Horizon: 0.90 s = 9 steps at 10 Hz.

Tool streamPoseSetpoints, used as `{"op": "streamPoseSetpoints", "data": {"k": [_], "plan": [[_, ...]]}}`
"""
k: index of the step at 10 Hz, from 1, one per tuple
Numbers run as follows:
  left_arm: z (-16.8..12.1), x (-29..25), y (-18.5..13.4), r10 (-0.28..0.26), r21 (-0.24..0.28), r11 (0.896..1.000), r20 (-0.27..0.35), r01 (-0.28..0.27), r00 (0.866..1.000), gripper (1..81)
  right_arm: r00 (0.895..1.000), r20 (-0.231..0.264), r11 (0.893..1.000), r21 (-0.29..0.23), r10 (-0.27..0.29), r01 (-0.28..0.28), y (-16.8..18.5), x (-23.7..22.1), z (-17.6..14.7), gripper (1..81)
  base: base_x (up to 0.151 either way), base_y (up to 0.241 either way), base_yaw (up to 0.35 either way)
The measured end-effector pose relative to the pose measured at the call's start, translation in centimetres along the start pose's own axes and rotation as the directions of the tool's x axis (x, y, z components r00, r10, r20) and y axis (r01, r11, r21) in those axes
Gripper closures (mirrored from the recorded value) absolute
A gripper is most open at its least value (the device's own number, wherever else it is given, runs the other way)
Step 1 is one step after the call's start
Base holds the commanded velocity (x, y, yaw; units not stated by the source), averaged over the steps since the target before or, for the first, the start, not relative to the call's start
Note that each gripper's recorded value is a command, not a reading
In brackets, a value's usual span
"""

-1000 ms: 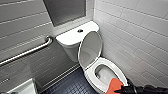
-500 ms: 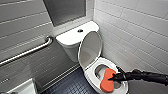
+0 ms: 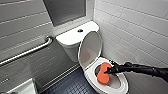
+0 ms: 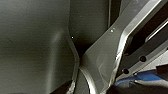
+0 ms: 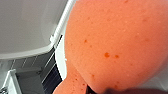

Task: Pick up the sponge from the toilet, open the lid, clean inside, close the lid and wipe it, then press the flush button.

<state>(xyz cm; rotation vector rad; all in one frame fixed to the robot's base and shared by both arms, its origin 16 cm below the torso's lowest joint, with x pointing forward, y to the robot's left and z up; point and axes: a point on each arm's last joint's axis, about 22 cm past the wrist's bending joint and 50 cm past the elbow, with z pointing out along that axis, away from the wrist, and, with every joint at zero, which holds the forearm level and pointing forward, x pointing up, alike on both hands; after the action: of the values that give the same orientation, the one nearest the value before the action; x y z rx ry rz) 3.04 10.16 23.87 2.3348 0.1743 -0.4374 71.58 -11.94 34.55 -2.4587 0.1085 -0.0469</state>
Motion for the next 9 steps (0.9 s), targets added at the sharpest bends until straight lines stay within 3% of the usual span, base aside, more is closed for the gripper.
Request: {"op": "streamPoseSetpoints", "data": {"k": [2, 4, 6, 9], "plan": [[0.1, 0.0, 0.2, 0.000, -0.003, 1.000, 0.000, 0.000, 1.000, 1.0, 0.998, -0.067, 0.998, -0.058, 0.005, -0.009, 2.1, 3.2, 0.1, 81.1, 0.000, 0.000, 0.000], [0.1, 0.0, 0.0, 0.000, 0.002, 1.000, 0.001, 0.000, 1.000, 1.0, 0.987, -0.159, 0.999, -0.043, 0.007, -0.014, 2.3, 6.0, 0.3, 81.1, 0.000, 0.000, 0.000], [0.1, -0.3, -0.1, -0.003, 0.003, 1.000, 0.004, 0.003, 1.000, 1.0, 0.967, -0.250, 0.998, -0.026, 0.053, -0.062, 3.7, 8.6, -0.4, 81.1, 0.000, 0.000, 0.000], [0.4, -1.9, 0.3, -0.018, -0.001, 1.000, 0.020, 0.018, 1.000, 1.0, 0.936, -0.313, 0.985, -0.016, 0.160, -0.174, 7.7, 8.3, 1.1, 81.1, 0.000, 0.000, 0.000]]}}
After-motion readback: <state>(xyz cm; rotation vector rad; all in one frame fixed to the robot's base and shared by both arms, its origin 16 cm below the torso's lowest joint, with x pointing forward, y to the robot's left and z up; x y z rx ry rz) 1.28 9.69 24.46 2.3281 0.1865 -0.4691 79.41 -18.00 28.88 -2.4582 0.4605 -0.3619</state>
